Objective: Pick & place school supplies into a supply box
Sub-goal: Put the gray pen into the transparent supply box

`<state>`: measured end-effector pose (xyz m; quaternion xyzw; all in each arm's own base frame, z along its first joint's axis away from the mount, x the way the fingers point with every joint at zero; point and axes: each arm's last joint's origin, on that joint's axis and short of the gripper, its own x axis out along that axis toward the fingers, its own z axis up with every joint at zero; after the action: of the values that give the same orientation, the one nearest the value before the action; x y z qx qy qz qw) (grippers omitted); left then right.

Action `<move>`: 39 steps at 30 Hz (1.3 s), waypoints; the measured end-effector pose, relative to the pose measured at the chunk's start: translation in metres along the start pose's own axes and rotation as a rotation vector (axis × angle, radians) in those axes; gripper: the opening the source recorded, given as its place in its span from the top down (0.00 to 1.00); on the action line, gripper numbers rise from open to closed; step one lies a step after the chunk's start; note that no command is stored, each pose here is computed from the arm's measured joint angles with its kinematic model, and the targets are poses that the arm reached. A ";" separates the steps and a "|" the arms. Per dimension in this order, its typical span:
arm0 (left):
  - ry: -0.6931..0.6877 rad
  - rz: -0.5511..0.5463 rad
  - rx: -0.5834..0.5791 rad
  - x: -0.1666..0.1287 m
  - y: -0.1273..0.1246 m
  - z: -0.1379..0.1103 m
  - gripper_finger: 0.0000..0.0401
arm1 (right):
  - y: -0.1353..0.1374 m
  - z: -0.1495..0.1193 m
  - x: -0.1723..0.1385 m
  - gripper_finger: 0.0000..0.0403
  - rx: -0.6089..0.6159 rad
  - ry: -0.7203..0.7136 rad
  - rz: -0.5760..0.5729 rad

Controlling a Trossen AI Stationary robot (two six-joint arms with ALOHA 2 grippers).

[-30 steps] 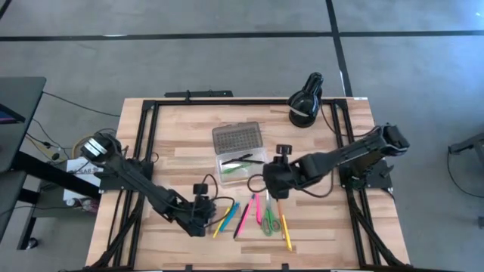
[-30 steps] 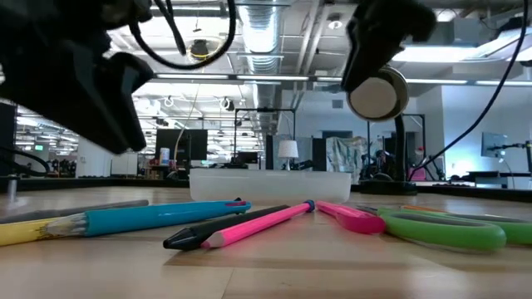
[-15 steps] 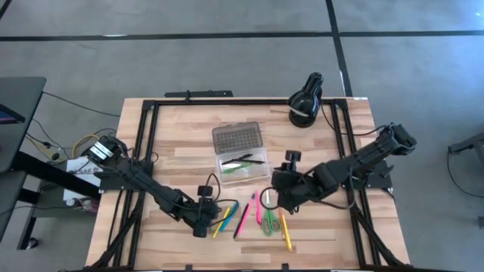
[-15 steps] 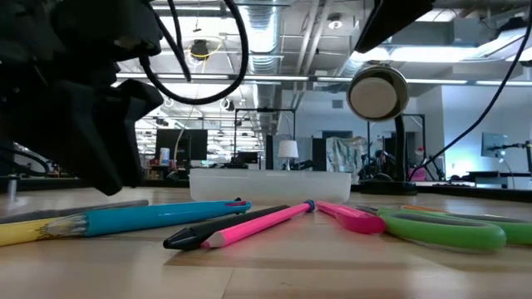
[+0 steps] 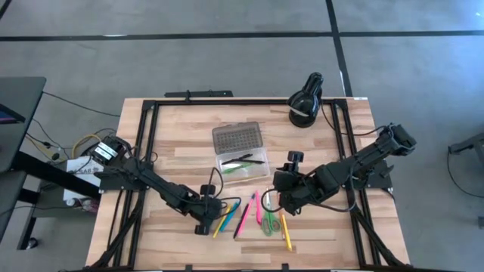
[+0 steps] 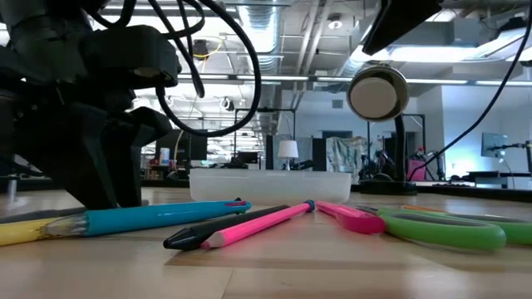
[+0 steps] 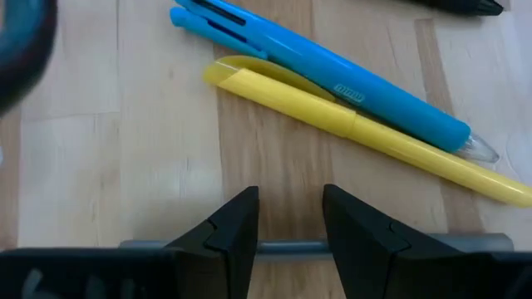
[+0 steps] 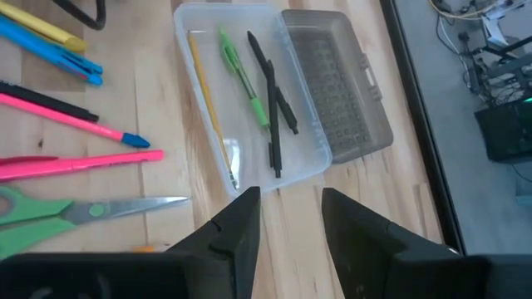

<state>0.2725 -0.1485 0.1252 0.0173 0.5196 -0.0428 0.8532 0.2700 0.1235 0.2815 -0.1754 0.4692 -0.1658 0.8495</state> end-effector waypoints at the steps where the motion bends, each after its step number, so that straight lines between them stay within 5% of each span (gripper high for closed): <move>1: 0.005 -0.003 0.000 0.000 0.000 0.000 0.67 | 0.000 0.000 0.000 0.69 -0.001 0.001 -0.001; 18: 0.258 0.017 -0.033 -0.019 -0.005 0.002 0.67 | -0.010 0.003 0.007 0.69 -0.003 0.007 -0.054; 25: 0.240 0.050 -0.088 -0.028 -0.008 0.016 0.67 | -0.010 0.003 0.007 0.69 -0.007 0.003 -0.068; 33: 0.299 0.183 -0.453 -0.041 -0.005 0.018 0.67 | -0.007 -0.006 0.015 0.69 -0.031 0.027 -0.077; 39: 0.350 0.225 -0.582 -0.044 -0.009 0.010 0.67 | -0.004 -0.013 0.021 0.69 -0.038 0.046 -0.084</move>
<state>0.2608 -0.1555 0.1690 -0.1622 0.6429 0.2048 0.7200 0.2692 0.1089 0.2612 -0.2071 0.4840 -0.1962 0.8273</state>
